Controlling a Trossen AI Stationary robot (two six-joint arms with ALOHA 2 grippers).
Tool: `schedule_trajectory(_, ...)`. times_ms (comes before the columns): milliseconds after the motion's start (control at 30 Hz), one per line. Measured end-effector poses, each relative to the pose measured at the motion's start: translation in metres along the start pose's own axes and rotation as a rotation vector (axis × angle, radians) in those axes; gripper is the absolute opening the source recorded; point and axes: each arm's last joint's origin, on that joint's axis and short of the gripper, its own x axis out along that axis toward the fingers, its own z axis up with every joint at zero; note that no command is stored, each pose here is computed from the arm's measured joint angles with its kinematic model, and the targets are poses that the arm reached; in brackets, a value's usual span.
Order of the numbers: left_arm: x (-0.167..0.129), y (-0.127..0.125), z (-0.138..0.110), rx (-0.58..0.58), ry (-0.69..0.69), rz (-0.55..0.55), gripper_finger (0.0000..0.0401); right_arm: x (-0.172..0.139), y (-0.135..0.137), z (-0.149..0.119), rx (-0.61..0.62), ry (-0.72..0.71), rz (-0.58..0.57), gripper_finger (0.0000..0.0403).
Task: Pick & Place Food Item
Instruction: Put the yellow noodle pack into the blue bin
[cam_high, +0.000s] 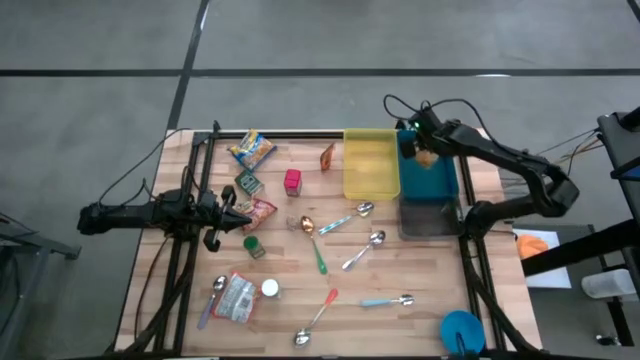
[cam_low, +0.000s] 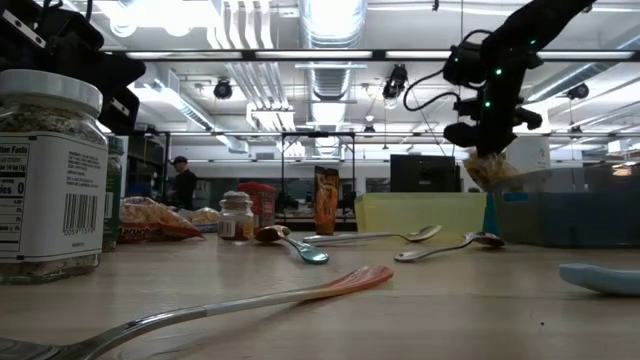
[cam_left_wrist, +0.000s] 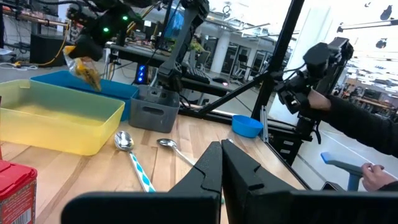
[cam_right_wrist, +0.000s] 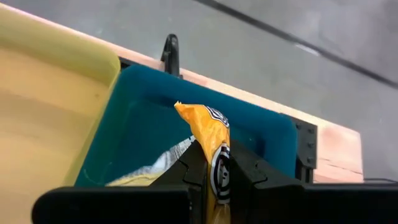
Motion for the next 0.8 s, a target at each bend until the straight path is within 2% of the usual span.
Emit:
schedule_trajectory(100,0.000,0.000,0.000,0.000,0.000,0.000,0.0001,0.013,0.000,0.007,0.007,0.054,0.014,0.0024)
schedule_trajectory(333,0.000,0.000,0.000,0.000,0.000,0.000,0.0001,0.046,-0.004,0.011,-0.003,0.205,-0.046,0.0024)
schedule_trajectory(500,0.000,0.000,0.000,0.000,0.000,0.000,0.0001,0.063,-0.001,0.008,-0.021,0.292,-0.005,0.0024)
schedule_trajectory(800,0.000,0.000,0.000,0.000,0.000,0.000,0.0001,0.068,0.001,0.008,-0.027,0.304,-0.006,0.0024)
